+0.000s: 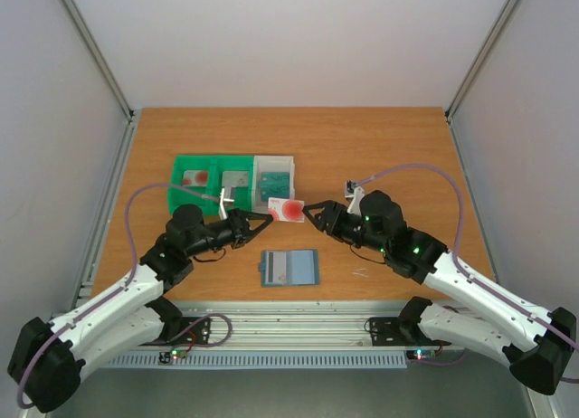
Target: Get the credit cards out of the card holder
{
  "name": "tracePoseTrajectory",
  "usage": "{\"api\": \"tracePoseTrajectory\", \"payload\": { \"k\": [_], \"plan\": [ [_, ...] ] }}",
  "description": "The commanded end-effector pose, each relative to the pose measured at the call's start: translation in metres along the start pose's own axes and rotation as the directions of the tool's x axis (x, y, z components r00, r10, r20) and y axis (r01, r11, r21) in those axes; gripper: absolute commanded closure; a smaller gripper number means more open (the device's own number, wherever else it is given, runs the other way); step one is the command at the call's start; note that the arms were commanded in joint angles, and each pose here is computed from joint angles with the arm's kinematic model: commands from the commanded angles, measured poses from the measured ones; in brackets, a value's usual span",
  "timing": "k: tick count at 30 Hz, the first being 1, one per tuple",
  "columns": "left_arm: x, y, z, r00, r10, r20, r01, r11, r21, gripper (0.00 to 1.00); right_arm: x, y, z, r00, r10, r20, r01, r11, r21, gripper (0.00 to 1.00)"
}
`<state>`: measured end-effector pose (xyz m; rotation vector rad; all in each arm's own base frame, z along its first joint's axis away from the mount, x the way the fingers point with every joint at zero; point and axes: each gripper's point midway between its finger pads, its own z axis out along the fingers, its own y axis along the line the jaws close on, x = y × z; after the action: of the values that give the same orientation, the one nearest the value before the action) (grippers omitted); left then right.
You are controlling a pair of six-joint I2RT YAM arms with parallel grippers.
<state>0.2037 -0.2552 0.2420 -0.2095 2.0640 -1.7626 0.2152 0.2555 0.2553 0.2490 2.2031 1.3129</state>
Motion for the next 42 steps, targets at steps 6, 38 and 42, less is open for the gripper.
{"api": "tracePoseTrajectory", "payload": {
  "k": [6, 38, 42],
  "plan": [
    [-0.022, 0.011, -0.015, 0.995, 0.103, 0.004, -0.102, 0.990, -0.098, 1.00, 0.040, -0.027, 0.000, 0.974, -0.103, -0.202, 0.118, 0.991, 0.063, 0.07],
    [-0.200, 0.085, -0.099, 0.994, 0.108, 0.003, -0.080, 0.759, -0.646, 0.99, 0.046, -0.060, -0.056, 0.938, -0.310, -0.158, 0.326, 0.941, 0.093, 0.02],
    [-0.217, 0.091, -0.113, 0.994, 0.106, 0.039, -0.053, 0.742, -0.668, 0.99, 0.046, -0.058, -0.058, 0.932, -0.323, -0.162, 0.339, 0.937, 0.086, 0.02]
  ]
}}
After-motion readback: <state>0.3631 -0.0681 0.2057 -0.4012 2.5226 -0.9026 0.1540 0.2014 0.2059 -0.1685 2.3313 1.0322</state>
